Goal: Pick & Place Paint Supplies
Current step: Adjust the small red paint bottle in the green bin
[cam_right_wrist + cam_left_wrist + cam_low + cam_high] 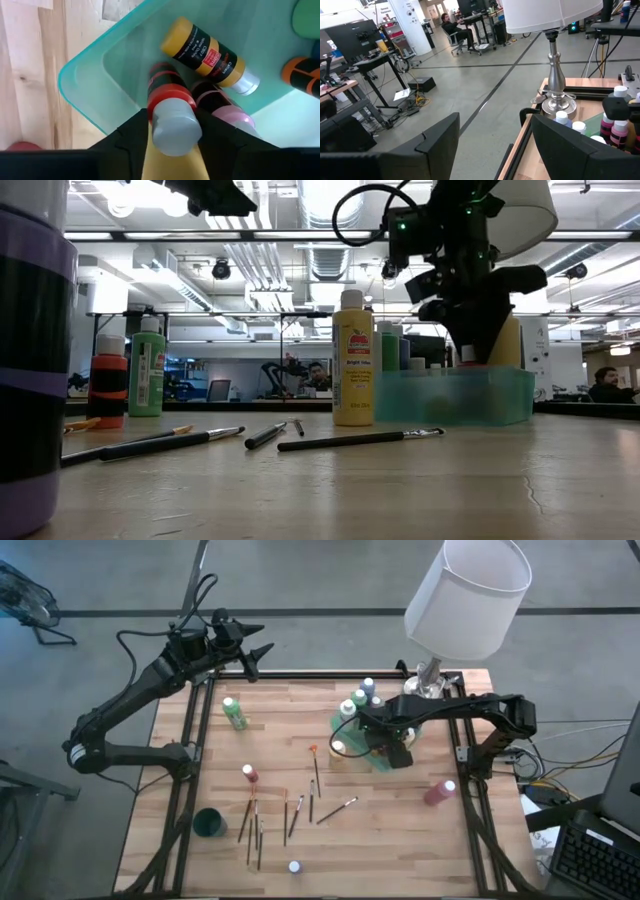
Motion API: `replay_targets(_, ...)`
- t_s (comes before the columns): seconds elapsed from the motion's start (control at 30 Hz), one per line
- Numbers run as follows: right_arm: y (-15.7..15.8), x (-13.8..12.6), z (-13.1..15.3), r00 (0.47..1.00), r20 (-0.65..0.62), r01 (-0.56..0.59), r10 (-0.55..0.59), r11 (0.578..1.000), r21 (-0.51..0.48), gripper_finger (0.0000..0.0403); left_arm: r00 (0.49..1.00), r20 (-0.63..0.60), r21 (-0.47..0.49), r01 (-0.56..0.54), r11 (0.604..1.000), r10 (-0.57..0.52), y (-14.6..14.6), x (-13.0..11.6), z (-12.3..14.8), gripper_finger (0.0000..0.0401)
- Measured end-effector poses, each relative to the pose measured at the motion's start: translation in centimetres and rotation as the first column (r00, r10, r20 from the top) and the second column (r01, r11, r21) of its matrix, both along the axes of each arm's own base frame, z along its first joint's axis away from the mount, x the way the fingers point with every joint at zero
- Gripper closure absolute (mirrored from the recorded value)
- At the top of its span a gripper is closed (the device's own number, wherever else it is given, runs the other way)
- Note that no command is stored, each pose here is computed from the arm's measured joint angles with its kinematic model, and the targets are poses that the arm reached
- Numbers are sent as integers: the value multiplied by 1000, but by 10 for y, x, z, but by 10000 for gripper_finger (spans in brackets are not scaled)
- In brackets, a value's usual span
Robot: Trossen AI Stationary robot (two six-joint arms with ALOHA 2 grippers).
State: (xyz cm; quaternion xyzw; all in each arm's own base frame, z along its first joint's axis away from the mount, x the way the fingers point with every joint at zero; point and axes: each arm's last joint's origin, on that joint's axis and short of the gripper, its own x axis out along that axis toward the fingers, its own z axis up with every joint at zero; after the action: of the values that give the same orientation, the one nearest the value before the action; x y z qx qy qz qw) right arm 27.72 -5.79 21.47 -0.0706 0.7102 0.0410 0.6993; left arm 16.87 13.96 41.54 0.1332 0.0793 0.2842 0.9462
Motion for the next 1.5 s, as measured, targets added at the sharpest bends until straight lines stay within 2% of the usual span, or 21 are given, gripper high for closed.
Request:
replay_targets(0.1,0,0,2,1000,3,10,-10,1000,1,290,1000,0,0,0,1000,0,0,0,0,149)
replay_targets(0.4,-2,7,18,998,54,19,-19,1000,-9,291,1000,0,0,0,1000,0,0,0,0,149)
replay_targets(0.57,1,8,51,999,43,26,-25,1000,-7,291,1000,0,0,0,1000,0,0,0,0,149)
replay_targets(0.73,7,7,95,996,57,69,-70,998,3,291,1000,0,0,0,1000,0,0,0,0,149)
replay_targets(0.9,19,3,135,983,106,139,-147,987,77,291,1000,0,0,0,1000,0,0,0,0,149)
replay_targets(1.03,32,-2,153,964,161,195,-214,973,122,291,1000,0,0,0,1000,0,0,0,0,149)
replay_targets(1.13,44,-9,156,956,156,225,-247,963,147,291,1000,0,0,0,1000,0,0,0,0,149)
replay_targets(1.27,59,-22,143,949,93,286,-302,946,154,291,1000,0,0,0,1000,0,0,0,0,149)
replay_targets(1.5,69,-65,115,893,-24,447,-449,883,144,291,1000,0,0,0,1000,0,0,0,0,149)
